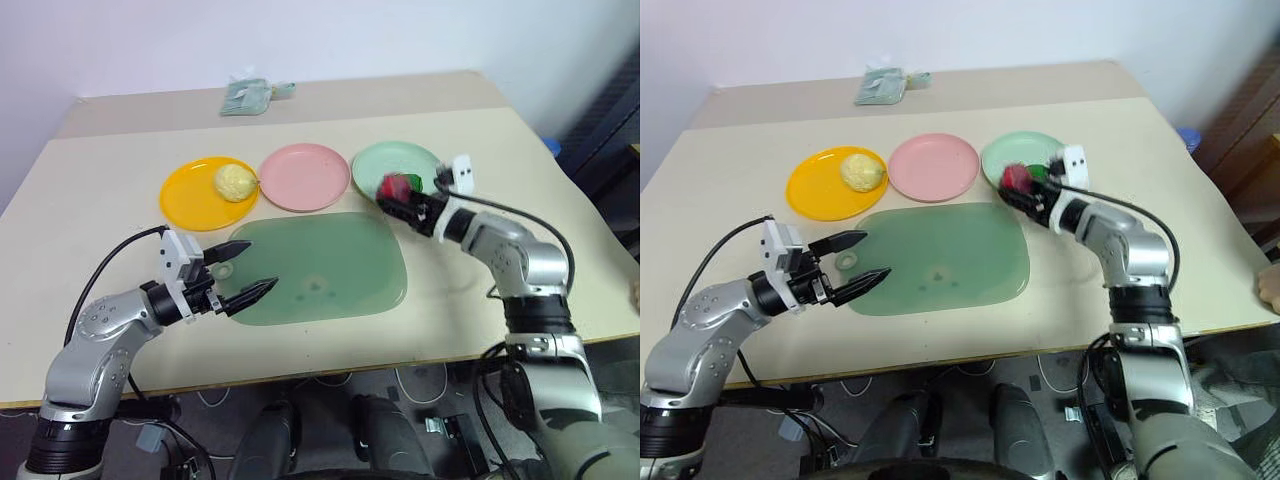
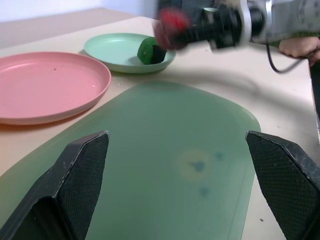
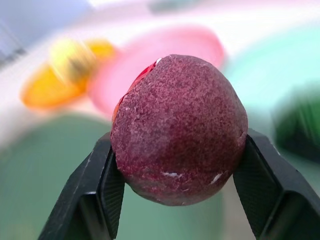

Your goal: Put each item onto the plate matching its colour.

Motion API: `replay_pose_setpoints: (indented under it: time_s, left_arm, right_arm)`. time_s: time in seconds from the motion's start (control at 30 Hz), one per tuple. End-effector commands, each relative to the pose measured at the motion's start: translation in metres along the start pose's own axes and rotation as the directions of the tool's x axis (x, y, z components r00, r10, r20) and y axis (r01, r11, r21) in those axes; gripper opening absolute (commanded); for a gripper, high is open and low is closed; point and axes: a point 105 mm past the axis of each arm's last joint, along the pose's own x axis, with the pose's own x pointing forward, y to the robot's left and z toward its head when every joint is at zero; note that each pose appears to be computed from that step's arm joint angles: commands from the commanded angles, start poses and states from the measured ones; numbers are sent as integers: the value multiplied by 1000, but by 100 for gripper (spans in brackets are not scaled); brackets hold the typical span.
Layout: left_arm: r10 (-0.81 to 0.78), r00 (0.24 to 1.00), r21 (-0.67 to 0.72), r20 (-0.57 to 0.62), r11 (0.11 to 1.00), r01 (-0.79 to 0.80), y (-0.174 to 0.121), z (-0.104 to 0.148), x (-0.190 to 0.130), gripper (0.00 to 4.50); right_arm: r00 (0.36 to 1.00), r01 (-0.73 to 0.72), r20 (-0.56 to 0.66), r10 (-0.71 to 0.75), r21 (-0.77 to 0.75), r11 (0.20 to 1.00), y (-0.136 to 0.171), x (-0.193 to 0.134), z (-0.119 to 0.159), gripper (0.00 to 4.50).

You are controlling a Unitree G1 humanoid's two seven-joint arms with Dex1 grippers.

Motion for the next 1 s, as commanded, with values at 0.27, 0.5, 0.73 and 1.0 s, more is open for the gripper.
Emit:
replay_pose_setpoints:
  time_s: [0.27,0.5,0.73,1.0]
  left_arm:
    - [113,993,46,45,992,-115,3,7,-6,450]
    - [233,972,76,30,969,-234,9,1,-12,450]
    - [274,962,128,5,954,-272,13,-4,-10,450]
    - [282,953,239,112,923,-301,23,5,2,450]
  right_arm:
    - [997,72,-9,-75,-191,979,15,91,0,244]
    - [992,91,-59,-108,-234,968,24,104,-18,244]
    - [992,108,-31,-119,-237,966,20,102,-13,445]
    - [988,76,147,-51,-169,983,15,89,27,445]
